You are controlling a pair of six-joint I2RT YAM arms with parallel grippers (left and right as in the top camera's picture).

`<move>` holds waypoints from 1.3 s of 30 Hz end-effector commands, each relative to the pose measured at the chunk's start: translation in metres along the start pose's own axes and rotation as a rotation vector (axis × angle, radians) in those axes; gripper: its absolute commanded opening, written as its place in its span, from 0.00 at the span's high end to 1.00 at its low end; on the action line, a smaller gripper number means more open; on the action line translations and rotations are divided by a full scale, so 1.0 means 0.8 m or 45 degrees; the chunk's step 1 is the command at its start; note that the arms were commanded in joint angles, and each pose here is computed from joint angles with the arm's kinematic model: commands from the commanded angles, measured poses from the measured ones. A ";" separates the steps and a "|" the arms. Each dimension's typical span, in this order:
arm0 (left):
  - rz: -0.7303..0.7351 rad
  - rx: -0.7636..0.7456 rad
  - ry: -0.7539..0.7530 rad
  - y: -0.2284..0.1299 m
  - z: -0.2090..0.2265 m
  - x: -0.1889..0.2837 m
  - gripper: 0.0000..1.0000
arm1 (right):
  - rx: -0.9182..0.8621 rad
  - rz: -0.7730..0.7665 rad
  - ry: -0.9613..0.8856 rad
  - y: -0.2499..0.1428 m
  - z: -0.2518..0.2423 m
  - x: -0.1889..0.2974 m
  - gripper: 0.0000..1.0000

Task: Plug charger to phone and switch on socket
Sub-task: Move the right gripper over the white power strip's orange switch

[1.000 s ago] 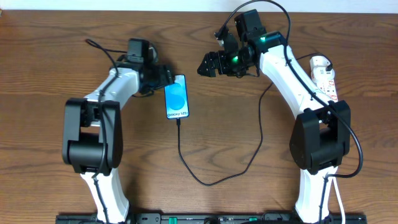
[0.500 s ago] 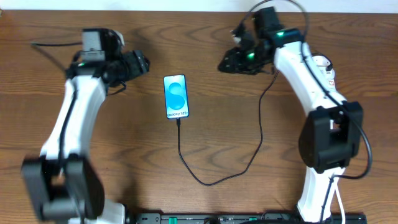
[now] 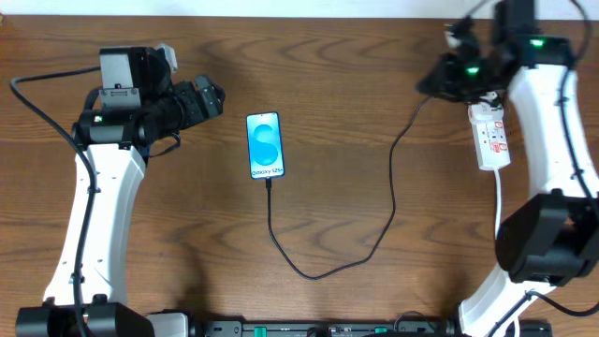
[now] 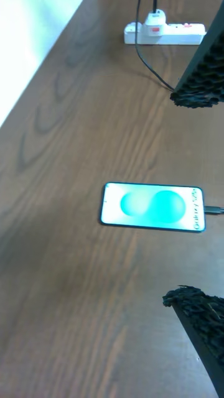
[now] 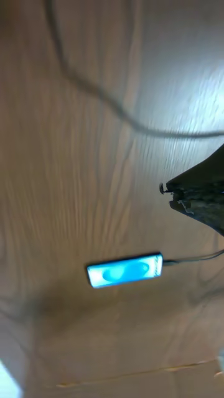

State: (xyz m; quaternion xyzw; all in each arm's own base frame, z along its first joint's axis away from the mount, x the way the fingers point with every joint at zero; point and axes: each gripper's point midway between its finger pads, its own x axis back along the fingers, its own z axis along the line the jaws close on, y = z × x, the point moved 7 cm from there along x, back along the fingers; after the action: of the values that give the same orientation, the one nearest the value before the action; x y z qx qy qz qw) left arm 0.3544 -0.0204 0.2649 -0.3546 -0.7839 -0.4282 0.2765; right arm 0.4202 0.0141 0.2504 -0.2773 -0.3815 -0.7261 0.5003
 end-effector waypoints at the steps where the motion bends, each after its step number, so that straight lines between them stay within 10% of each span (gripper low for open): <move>1: 0.016 -0.006 0.005 -0.002 0.000 0.001 0.07 | -0.026 -0.053 -0.031 0.005 -0.029 0.030 0.99; 20: 0.016 -0.006 0.004 -0.002 0.000 0.001 0.06 | -0.200 -0.163 -0.411 -0.003 -0.199 0.110 0.99; 39: 0.016 -0.006 0.005 -0.002 0.001 0.001 0.06 | -0.348 -0.274 -0.373 -0.038 -0.294 0.056 0.99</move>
State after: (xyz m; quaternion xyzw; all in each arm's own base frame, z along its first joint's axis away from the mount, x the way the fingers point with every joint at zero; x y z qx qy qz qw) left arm 0.3525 -0.0204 0.2634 -0.3578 -0.7820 -0.4253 0.2821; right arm 0.3739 -0.1972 0.1596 -0.4044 -0.4000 -0.7584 0.3183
